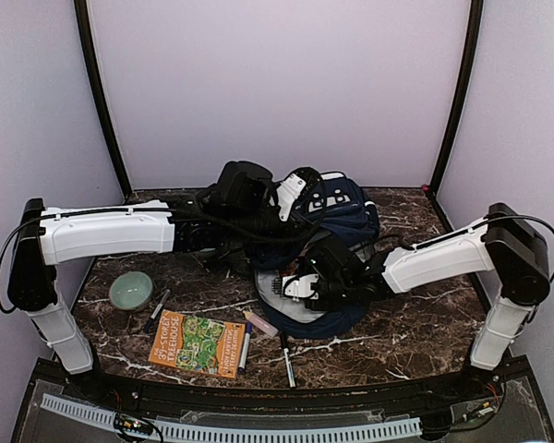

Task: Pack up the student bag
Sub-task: Adjust the book in the largest pocket of the bag.

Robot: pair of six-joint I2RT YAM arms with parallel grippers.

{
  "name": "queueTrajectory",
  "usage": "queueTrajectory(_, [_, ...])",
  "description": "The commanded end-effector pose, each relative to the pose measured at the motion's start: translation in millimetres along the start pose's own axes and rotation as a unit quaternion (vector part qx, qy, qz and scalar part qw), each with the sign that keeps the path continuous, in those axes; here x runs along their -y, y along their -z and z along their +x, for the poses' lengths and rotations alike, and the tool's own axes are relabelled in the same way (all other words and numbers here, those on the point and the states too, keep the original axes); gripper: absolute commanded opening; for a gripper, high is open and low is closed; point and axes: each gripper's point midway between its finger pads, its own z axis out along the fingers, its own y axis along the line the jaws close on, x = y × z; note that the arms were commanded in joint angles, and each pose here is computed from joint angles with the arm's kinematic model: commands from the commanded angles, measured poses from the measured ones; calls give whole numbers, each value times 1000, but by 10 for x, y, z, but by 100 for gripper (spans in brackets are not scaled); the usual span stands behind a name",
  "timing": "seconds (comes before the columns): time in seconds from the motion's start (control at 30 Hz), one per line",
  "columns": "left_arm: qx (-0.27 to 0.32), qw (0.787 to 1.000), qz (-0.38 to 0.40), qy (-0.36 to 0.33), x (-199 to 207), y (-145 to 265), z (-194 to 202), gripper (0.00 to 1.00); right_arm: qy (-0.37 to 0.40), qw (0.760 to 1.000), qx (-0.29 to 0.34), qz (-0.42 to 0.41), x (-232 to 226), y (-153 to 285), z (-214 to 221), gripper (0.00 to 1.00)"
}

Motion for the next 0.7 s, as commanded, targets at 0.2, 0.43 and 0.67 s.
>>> queueTrajectory(0.2, [80,995,61,-6,331,409,-599,0,-18,992,-22,121,682,-199,93,42])
queueTrajectory(0.43, [78,995,67,-5,366,379,-575,0,-23,990,-33,136,817,-319,146,39])
queueTrajectory(0.67, [77,995,63,-2,353,374,-527,0,-33,985,-45,162,858,-330,216,40])
